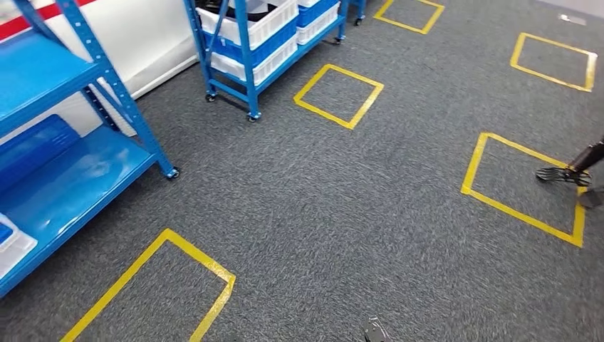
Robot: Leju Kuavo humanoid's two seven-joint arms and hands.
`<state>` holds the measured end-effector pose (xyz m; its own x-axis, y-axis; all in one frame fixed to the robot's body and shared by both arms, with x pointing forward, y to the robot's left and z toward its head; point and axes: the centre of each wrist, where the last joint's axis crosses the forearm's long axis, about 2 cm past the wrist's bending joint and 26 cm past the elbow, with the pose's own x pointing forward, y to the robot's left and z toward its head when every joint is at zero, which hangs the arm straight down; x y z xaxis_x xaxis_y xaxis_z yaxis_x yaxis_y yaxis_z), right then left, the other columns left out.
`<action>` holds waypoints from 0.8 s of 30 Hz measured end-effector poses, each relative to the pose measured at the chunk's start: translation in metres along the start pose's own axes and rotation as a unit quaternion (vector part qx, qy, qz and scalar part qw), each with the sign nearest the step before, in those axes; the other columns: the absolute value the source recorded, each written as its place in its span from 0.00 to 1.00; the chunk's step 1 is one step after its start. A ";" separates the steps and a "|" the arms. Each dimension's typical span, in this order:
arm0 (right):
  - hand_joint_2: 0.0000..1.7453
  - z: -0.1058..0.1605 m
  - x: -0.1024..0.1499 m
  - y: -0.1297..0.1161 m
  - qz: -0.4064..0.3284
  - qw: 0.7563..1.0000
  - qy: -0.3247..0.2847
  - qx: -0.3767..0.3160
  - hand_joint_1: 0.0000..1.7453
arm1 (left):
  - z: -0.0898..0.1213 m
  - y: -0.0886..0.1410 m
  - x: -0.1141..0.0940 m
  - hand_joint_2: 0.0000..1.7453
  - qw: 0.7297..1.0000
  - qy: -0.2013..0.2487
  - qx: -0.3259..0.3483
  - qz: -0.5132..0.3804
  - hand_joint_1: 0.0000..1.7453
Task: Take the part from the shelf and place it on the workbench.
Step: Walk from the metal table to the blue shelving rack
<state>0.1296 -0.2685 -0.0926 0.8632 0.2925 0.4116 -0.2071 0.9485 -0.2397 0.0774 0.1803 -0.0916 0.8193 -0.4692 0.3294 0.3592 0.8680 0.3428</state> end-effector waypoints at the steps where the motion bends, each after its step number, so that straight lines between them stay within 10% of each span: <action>1: 0.00 0.000 -0.002 0.000 0.000 1.000 0.001 0.000 0.00 | 0.000 0.000 0.000 0.00 1.000 -0.001 0.000 0.000 0.00; 24: 0.00 0.000 0.000 0.001 0.013 1.000 -0.003 0.003 0.00 | 0.000 -0.001 0.001 0.00 1.000 0.006 -0.007 -0.006 0.00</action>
<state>0.1298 -0.2677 -0.0925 0.8546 0.3179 0.4106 -0.2321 0.9411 -0.2457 0.0778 0.1789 -0.0913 0.8206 -0.4772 0.3145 0.3752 0.8649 0.3334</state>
